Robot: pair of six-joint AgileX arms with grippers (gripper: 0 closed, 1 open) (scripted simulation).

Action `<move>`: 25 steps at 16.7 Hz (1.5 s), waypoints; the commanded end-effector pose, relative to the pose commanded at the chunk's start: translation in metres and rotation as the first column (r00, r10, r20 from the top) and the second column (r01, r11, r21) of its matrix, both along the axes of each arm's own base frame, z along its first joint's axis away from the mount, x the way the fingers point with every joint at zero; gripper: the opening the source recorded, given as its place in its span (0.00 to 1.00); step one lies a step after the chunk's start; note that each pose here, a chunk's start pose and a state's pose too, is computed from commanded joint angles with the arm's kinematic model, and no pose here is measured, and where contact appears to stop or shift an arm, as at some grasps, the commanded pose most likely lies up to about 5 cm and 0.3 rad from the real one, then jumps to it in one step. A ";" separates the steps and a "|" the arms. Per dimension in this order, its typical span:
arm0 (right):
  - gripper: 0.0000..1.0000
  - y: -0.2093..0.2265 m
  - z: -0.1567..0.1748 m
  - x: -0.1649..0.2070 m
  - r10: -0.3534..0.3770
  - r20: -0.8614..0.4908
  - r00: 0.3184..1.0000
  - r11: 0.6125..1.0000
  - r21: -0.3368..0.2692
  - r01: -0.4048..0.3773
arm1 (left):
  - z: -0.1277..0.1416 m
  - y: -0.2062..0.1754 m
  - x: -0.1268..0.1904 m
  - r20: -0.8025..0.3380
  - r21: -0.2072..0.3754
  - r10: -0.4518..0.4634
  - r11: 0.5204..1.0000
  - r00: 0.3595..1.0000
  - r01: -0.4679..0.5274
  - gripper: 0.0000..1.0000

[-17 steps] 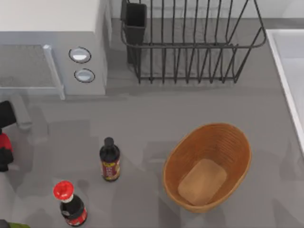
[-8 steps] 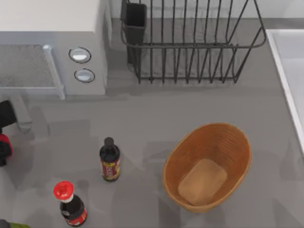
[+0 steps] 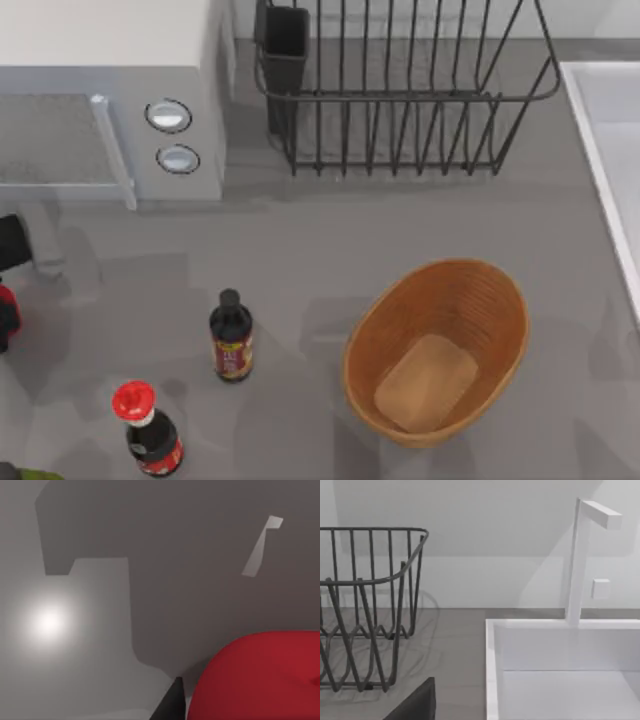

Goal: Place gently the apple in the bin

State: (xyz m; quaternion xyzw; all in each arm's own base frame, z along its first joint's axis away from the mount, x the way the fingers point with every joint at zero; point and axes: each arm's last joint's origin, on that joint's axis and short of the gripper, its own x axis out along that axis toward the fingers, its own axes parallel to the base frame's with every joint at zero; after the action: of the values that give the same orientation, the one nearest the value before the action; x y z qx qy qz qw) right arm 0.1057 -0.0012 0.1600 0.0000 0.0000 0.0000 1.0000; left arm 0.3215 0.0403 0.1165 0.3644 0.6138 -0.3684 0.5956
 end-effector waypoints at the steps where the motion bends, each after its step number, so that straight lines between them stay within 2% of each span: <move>1: 1.00 0.000 0.000 0.000 0.000 0.000 1.000 1.000 0.000 0.000 | 0.003 0.001 -0.002 -0.019 0.007 -0.002 1.000 1.000 0.002 0.00; 4: 1.00 0.000 0.000 0.000 0.000 0.000 1.000 1.000 0.000 0.000 | 0.023 0.004 -0.007 -0.069 0.026 -0.019 0.999 0.997 0.021 0.00; 7: 1.00 0.000 0.000 0.000 0.000 0.000 1.000 1.000 0.000 0.000 | 0.056 0.002 -0.007 -0.075 0.032 -0.054 0.998 0.996 0.057 0.00; 10: 1.00 0.000 0.000 0.000 0.000 0.000 1.000 1.000 0.000 0.000 | 0.097 -0.002 -0.004 -0.027 0.029 -0.072 0.997 0.997 0.073 0.00; 14: 1.00 0.000 0.000 0.000 0.000 0.000 1.000 1.000 0.000 0.000 | 0.140 -0.003 -0.001 0.037 0.010 -0.037 0.999 0.999 0.037 0.00; 17: 1.00 0.000 0.000 0.000 0.000 0.000 1.000 1.000 0.000 0.000 | 0.147 -0.002 0.002 0.027 -0.008 -0.001 1.000 1.000 0.001 0.00; 22: 1.00 0.000 0.000 0.000 0.000 0.000 1.000 1.000 0.000 0.000 | 0.147 -0.002 0.002 0.027 -0.007 -0.001 1.000 1.000 0.001 0.00; 25: 1.00 0.000 0.000 0.000 0.000 0.000 1.000 1.000 0.000 0.000 | 0.148 -0.017 0.005 0.020 -0.028 0.014 1.000 1.000 -0.014 0.00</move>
State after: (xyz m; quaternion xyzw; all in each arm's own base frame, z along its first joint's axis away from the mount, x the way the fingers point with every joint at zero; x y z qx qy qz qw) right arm 0.1057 -0.0012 0.1600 0.0000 0.0000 0.0000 1.0000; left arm 0.3263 0.0236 0.2642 0.3555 0.6053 -0.3689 0.6092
